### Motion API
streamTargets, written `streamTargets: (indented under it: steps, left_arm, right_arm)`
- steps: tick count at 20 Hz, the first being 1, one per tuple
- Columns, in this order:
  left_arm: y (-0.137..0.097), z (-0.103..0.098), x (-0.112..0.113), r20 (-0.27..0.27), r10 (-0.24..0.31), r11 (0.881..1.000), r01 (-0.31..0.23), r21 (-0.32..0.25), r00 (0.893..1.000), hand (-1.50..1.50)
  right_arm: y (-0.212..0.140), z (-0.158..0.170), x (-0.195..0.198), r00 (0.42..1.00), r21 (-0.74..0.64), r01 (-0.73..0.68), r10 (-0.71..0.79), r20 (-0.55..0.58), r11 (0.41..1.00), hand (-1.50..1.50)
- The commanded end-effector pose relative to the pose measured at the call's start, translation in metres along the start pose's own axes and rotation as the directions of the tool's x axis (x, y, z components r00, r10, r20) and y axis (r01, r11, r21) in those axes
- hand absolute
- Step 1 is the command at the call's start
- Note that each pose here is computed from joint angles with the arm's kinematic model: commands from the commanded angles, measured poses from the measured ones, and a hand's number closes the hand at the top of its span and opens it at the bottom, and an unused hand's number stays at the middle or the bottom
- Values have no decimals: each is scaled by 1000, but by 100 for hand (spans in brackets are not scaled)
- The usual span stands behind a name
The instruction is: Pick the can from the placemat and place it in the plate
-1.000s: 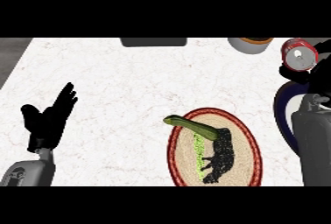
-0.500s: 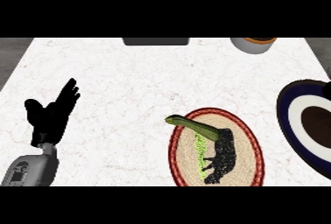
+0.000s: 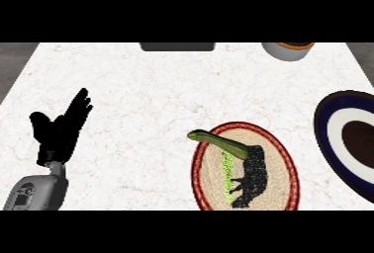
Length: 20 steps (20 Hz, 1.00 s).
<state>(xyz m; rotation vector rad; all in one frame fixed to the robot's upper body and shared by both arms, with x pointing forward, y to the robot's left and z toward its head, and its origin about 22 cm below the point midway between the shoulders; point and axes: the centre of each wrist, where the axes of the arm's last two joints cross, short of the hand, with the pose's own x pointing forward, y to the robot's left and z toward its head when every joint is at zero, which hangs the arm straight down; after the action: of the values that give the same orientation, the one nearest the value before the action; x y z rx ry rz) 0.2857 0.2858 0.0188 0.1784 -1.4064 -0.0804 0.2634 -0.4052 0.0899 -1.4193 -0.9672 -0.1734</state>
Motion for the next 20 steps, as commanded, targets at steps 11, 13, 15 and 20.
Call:
streamTargets:
  steps: [11,13,15,20]
  left_arm:
    - [-2,-6,8,1,6,1000,-6,-7,1000,0]
    - [11,10,-1,-6,0,1000,0,-17,1000,0]
    - [11,3,-3,-7,1,1000,-1,11,1000,0]
    - [-3,1,0,2,8,1000,-8,17,1000,0]
  right_arm:
    - [-4,-26,-50,964,63,220,-227,137,973,-150]
    - [-19,-26,-47,926,22,310,-307,220,951,-150]
    - [-21,-20,-29,862,35,420,-411,298,907,-150]
    - [-48,-6,-11,771,68,598,-597,223,798,-150]
